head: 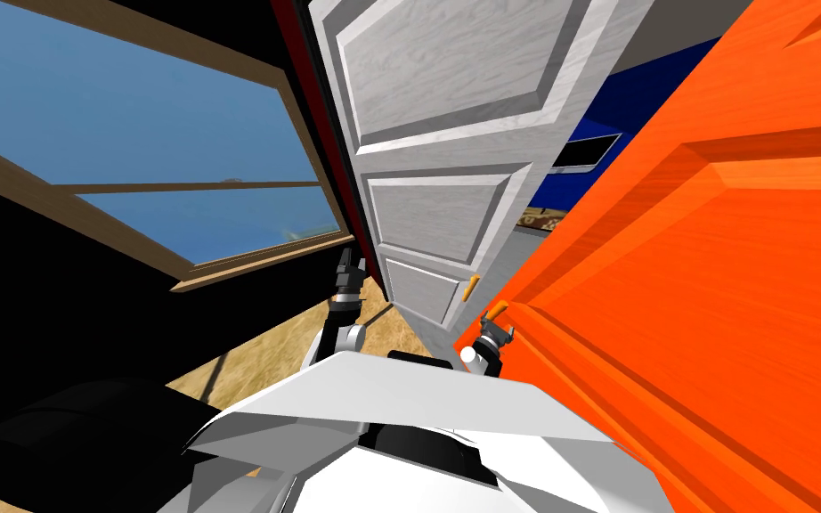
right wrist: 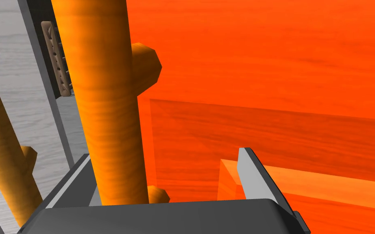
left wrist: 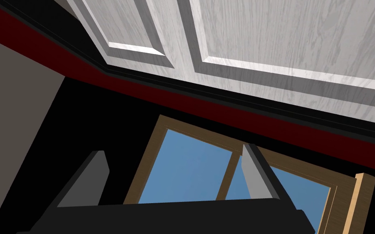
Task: Push the door open
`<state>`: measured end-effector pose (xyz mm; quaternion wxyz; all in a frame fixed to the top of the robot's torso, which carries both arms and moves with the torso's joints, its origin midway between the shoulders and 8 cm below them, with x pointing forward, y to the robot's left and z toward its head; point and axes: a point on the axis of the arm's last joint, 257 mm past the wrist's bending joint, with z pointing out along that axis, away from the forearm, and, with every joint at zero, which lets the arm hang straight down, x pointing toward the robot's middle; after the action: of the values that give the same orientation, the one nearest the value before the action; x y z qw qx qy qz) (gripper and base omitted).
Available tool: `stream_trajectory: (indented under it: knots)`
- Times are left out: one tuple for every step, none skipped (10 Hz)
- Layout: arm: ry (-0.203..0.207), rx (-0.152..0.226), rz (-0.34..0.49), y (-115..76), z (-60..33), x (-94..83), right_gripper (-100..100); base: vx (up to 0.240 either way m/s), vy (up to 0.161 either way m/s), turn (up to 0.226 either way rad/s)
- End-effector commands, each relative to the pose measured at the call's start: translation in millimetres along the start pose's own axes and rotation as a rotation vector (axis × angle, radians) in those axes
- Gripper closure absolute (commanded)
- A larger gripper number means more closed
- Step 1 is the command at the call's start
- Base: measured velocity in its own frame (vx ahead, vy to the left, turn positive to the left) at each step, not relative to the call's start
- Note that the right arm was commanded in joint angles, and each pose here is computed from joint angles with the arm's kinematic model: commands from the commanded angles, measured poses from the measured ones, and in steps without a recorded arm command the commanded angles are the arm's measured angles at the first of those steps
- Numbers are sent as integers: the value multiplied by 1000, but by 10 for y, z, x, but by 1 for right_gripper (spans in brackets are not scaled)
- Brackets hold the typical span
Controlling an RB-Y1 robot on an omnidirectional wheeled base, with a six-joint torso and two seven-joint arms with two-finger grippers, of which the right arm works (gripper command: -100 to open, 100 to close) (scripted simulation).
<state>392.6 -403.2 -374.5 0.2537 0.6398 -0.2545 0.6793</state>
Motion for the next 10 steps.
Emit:
stream_trajectory:
  knots:
    - [32,-54,-16,261,126,69,100,32,-72,66]
    - [38,-75,-20,337,154,84,100,28,-82,39]
    - [38,-75,-20,337,154,84,100,34,-71,37]
    - [38,-75,-20,337,154,84,100,37,-37,-34]
    - [44,-96,-23,413,180,98,100,23,-39,31]
    - [50,-120,-27,498,207,115,100,26,-59,111]
    - [50,-120,-27,498,207,115,100,33,-39,30]
    - [56,-145,-31,588,234,133,100,30,-54,16]
    - [56,-145,-31,588,234,133,100,25,-50,5]
    - [56,-145,-31,588,234,133,100,28,-34,2]
